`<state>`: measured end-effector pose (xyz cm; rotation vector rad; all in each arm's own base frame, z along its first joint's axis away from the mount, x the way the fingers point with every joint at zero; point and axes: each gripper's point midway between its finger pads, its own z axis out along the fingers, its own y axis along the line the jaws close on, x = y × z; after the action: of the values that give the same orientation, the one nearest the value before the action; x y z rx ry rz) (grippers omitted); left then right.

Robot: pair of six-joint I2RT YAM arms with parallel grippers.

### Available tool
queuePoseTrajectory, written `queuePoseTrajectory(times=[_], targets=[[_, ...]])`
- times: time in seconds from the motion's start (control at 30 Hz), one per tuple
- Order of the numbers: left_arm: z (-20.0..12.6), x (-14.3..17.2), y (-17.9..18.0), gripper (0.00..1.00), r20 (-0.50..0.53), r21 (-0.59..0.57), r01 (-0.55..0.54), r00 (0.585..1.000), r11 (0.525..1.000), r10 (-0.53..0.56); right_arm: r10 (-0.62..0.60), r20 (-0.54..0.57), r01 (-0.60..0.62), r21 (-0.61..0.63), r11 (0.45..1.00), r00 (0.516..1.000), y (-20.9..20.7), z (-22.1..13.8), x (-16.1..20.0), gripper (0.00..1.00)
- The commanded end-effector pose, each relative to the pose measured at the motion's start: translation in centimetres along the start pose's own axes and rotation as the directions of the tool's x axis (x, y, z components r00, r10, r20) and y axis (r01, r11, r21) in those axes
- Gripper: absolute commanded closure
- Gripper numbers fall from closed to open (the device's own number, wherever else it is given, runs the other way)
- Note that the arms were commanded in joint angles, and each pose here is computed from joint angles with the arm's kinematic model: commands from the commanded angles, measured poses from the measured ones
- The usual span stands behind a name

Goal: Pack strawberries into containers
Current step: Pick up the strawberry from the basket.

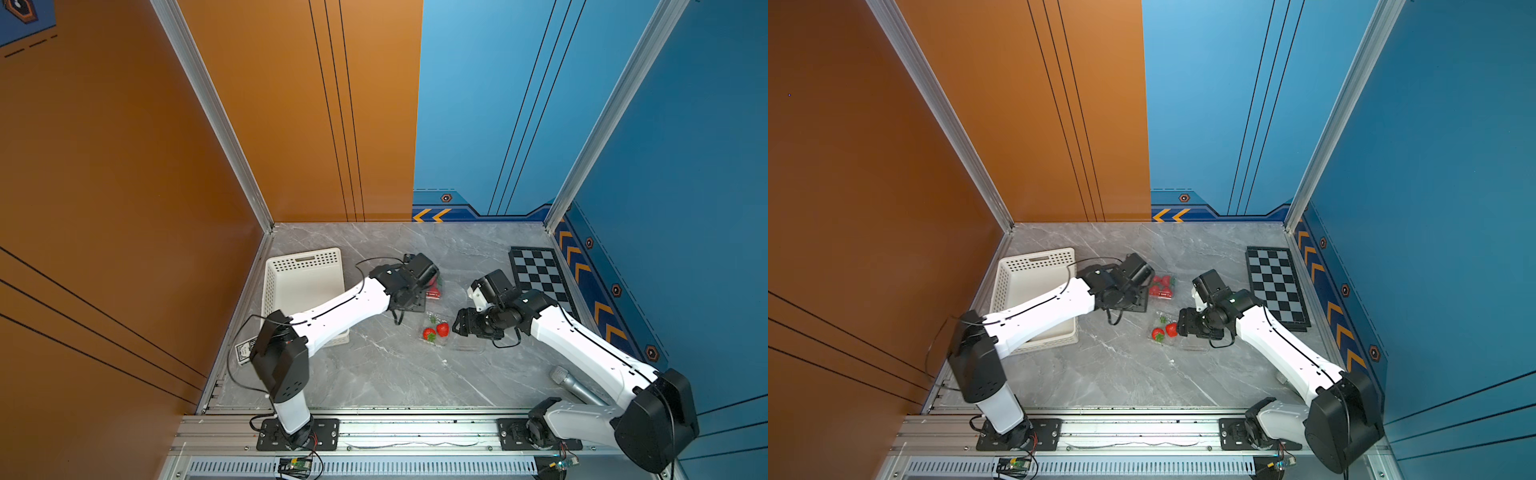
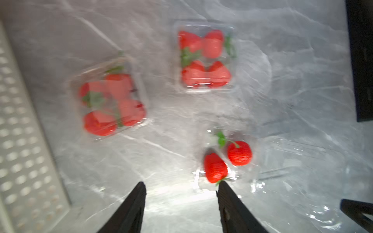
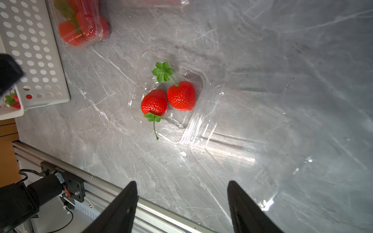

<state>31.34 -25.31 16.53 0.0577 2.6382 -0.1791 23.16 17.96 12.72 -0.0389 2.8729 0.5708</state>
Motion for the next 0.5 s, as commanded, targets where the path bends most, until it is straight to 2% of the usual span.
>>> queuePoseTrajectory(times=[0.0, 0.1, 0.2, 0.3, 0.47], targets=[[-1.7, 0.7, 8.0, 0.39, 0.033, -0.12, 0.124, 0.992, 0.985, -0.121, -0.01, 0.0, 0.01, 0.055, 0.998, 1.0, 0.7, 0.2, -0.7, 0.27], [-3.3, 2.1, 14.1, 0.35, 0.047, -0.153, 0.245, 0.97, 0.957, -0.24, -0.036, -0.002, 0.036, 0.055, 0.998, 0.999, 2.3, 0.5, -1.3, 0.28], [-4.9, 3.8, 19.9, 0.33, 0.037, -0.233, 0.327, 0.944, 0.916, -0.328, -0.062, -0.008, 0.063, 0.054, 0.997, 0.998, 3.9, 1.0, -1.8, 0.28], [-5.5, 5.9, 23.8, 0.33, -0.019, -0.272, 0.39, 0.912, 0.88, -0.41, -0.092, -0.022, 0.093, 0.054, 0.994, 0.996, 5.5, 1.8, -1.9, 0.28], [-5.5, 8.1, 27.5, 0.32, -0.106, -0.298, 0.467, 0.851, 0.833, -0.515, -0.146, -0.042, 0.148, 0.06, 0.987, 0.988, 7.3, 3.0, -1.7, 0.28]])
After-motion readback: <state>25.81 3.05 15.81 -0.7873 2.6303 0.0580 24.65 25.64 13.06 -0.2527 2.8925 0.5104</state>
